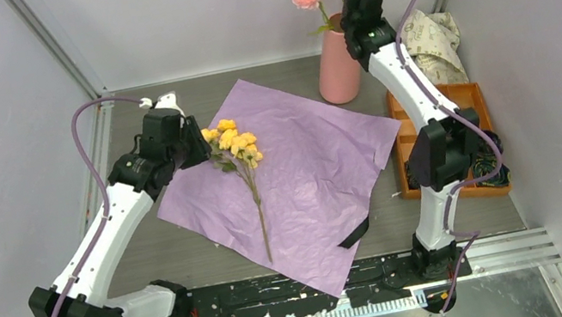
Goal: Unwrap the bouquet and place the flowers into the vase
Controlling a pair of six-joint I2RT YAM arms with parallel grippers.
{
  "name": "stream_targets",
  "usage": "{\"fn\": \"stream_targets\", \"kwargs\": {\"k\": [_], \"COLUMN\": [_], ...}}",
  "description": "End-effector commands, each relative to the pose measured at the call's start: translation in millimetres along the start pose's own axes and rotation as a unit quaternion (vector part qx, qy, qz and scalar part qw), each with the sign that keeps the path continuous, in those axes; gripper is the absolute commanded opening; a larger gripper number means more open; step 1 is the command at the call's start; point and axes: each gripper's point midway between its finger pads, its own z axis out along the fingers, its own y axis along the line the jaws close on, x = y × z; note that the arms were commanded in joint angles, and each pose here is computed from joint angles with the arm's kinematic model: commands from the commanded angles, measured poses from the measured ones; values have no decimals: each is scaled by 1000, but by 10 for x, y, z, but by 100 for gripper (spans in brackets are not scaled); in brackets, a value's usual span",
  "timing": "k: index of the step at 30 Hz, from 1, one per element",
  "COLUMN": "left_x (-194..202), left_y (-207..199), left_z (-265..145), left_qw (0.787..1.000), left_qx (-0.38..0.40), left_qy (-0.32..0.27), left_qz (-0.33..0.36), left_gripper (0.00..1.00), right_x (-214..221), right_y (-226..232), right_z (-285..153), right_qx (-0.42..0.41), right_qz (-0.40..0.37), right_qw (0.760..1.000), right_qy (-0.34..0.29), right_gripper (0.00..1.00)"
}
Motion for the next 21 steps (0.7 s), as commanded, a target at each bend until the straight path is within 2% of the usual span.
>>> {"fn": "stream_targets", "kwargs": {"k": [1, 13, 16, 18, 21], "left_x": [-214, -165, -144, -135, -117], "left_y": [-103, -125, -132, -141, -144], "left_z": [-51, 14, 42, 57, 84], "left_qw": [999, 999, 999, 999, 999], "left_qx": [22, 26, 28, 29, 30], "left_qy": [-36, -27, -23, -21, -18], "left_qz": [-15, -19, -19, -19, -19], "left_gripper": [37, 37, 37, 37, 37], "right_x": [-416, 318, 424, 501, 501], "right_y": [-58, 24, 43, 45, 21], "right_z": [-145, -209, -222, -243, -293], "right_qx": [-12, -30, -34, -37, -39], "right_qz": [59, 35, 32, 28, 30], "right_qw": [997, 999, 998, 998, 998], "right_qy": [-51, 19, 35, 45, 49], "right_gripper": [1, 1, 4, 15, 46]}}
